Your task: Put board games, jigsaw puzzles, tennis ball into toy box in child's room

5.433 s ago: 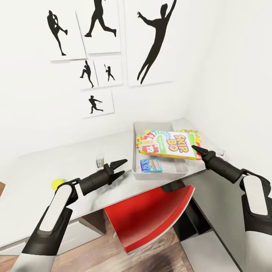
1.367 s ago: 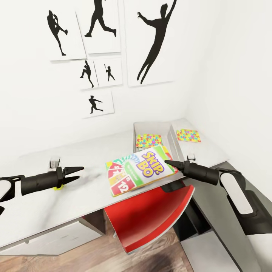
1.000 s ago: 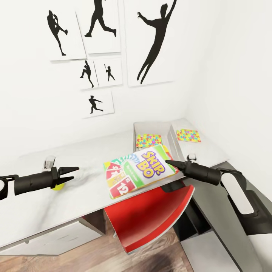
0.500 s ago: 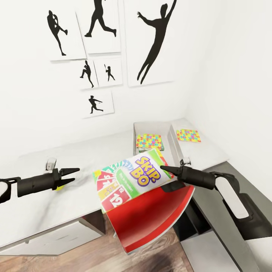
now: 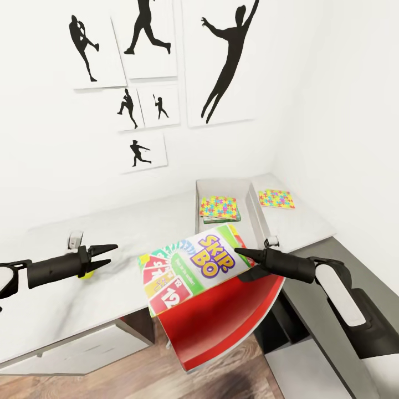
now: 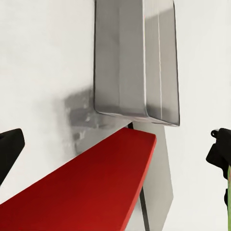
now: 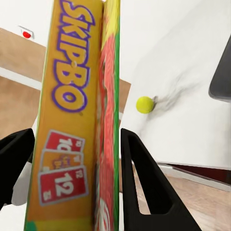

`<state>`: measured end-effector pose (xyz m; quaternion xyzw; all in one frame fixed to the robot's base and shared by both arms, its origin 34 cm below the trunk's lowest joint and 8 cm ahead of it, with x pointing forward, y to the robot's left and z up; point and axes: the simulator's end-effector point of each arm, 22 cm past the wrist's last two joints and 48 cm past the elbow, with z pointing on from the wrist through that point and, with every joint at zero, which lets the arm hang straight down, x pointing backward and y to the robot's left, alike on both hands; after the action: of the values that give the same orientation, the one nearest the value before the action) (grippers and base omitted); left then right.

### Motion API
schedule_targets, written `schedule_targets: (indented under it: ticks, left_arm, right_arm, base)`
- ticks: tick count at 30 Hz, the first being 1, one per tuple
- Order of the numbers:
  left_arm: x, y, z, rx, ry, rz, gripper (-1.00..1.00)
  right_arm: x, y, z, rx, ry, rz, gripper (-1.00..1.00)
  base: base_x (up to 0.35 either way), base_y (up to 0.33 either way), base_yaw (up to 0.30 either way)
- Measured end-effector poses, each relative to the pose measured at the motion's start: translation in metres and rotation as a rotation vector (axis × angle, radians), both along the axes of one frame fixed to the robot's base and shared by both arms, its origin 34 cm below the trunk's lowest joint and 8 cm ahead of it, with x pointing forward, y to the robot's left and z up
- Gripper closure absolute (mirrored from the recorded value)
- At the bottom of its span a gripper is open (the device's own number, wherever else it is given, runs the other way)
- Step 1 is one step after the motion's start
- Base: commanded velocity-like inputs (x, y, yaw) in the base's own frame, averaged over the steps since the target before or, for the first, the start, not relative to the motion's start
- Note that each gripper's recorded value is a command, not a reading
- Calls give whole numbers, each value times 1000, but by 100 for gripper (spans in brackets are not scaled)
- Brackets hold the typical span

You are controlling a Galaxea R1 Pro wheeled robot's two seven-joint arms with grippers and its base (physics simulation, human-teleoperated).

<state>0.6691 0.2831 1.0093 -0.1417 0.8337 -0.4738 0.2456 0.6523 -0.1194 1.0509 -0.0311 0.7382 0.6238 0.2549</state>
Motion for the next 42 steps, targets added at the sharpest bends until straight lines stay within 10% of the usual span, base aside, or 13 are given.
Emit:
schedule_targets:
  ticks: [23, 42]
  left_arm:
    - [0, 4, 6, 10, -9, -6, -100]
    - [12, 5, 60, -58, -121, 10, -100]
  right_arm:
    - [-2, 0, 0, 0, 1, 8, 100]
    - [19, -41, 24, 45, -46, -84, 100]
  base:
    - [0, 0, 0]
    - [0, 0, 0]
